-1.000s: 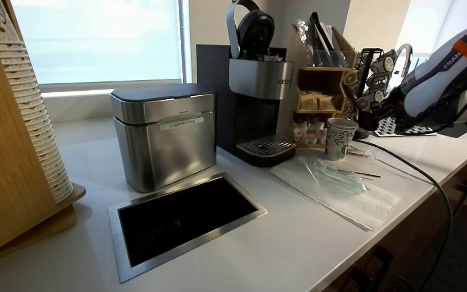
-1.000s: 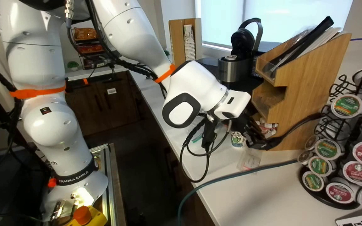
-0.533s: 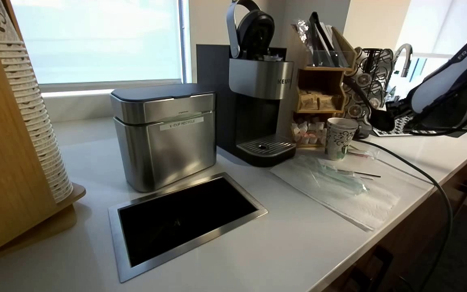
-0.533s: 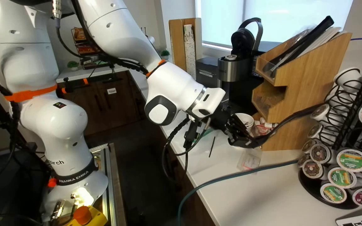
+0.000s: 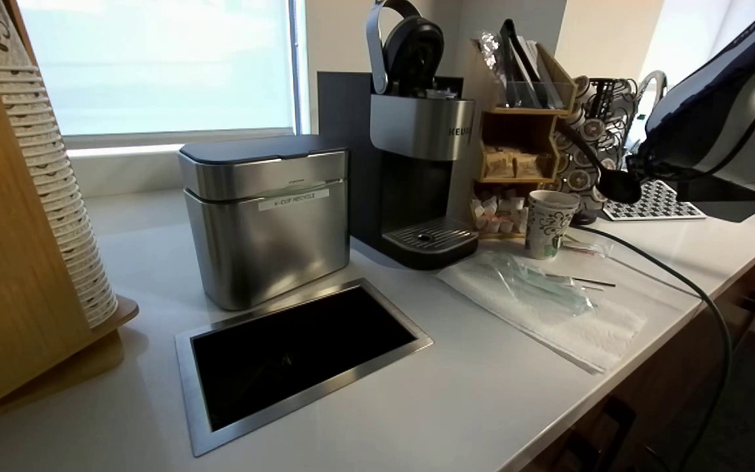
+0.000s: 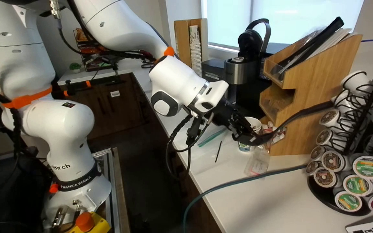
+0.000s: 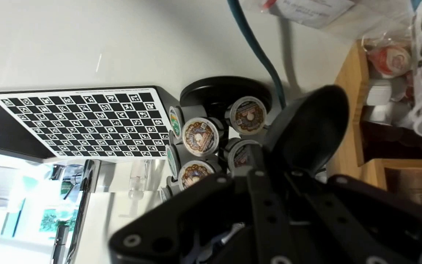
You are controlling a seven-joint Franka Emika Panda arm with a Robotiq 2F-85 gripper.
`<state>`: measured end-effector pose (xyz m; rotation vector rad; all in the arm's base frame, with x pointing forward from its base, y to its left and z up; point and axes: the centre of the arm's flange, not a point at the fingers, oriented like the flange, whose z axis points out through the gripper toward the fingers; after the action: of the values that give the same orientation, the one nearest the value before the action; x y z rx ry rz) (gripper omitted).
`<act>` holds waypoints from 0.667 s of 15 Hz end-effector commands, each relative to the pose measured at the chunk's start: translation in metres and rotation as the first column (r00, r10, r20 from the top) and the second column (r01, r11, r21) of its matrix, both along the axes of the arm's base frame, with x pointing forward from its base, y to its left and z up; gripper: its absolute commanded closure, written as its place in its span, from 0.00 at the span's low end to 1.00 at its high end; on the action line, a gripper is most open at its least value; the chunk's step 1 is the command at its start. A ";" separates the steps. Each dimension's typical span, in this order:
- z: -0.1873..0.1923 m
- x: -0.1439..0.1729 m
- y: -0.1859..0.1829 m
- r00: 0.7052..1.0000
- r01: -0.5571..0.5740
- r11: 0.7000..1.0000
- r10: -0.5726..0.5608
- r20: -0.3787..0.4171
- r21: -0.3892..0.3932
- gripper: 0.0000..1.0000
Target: Put the black ladle on top of the wooden stand.
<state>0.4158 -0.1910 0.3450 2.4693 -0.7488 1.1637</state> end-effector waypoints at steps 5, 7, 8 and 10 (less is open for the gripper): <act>0.075 -0.031 0.054 0.995 0.018 1.000 -0.017 0.102 -0.008 0.99; 0.080 -0.029 0.054 0.996 0.017 0.999 -0.021 0.086 0.050 0.99; 0.080 -0.026 0.050 0.997 0.017 0.996 -0.024 0.079 0.084 0.99; 0.080 -0.020 0.044 0.998 0.004 0.991 -0.013 0.068 0.137 0.99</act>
<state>0.4039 -0.1422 0.3807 2.4470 -0.8479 1.2699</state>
